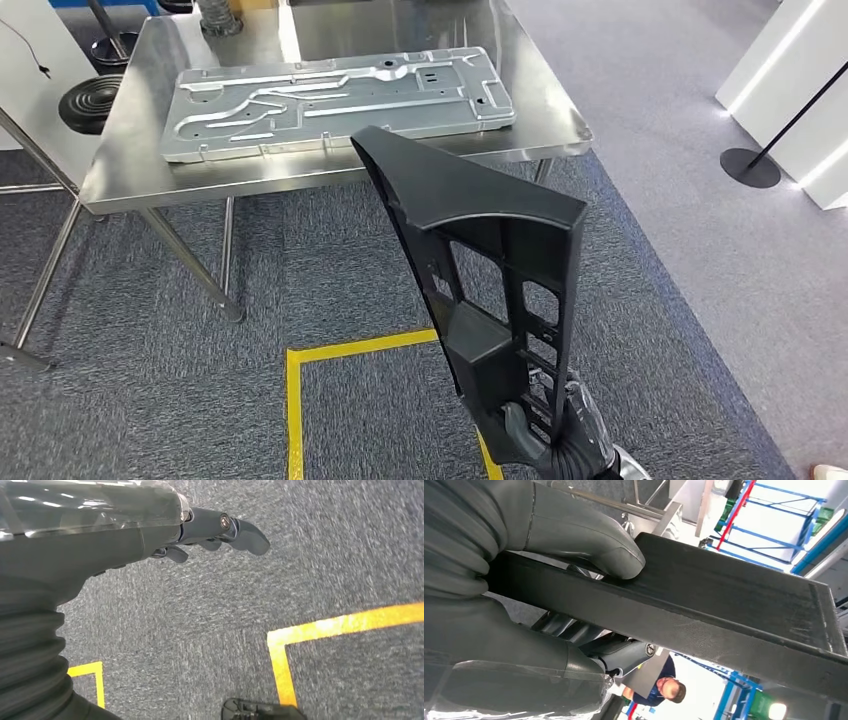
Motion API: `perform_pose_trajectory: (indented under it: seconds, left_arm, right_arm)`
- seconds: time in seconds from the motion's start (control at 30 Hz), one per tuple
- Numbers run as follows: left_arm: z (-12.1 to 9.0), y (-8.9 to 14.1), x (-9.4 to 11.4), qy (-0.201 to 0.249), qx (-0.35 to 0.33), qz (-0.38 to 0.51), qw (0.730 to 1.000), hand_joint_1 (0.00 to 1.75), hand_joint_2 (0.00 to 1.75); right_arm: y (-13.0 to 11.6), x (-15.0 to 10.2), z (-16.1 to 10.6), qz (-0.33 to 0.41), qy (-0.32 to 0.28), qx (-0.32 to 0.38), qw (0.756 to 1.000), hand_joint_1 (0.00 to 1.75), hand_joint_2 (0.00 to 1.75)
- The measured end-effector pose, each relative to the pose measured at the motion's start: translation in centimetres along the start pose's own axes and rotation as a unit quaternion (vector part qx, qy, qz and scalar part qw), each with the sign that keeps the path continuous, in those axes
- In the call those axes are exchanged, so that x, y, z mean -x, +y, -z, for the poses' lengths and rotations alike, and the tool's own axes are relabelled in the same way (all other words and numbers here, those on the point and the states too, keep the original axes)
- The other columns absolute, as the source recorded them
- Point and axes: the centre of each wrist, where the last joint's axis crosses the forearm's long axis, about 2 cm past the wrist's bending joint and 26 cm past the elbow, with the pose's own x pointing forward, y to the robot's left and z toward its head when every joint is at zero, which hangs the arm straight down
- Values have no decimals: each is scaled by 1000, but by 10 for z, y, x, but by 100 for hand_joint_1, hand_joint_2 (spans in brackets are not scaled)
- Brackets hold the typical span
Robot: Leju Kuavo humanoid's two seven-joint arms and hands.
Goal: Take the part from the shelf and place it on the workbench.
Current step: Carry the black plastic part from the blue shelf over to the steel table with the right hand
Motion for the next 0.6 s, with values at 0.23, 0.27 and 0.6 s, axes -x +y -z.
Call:
perform_pose_trajectory:
  seconds: [0.23,0.27,0.6]
  left_arm:
    - [0,0,1,0,4,3,1000,0,175]
    - [0,0,1,-1,5,4,1000,0,175]
    - [0,-1,0,-5,10,11,1000,0,175]
  right_arm:
    - [1,0,-1,-1,6,0,1000,175,175]
    - [1,0,-1,-2,6,1,1000,175,175]
    - [2,-4,-3,-16,17,4,1000,175,175]
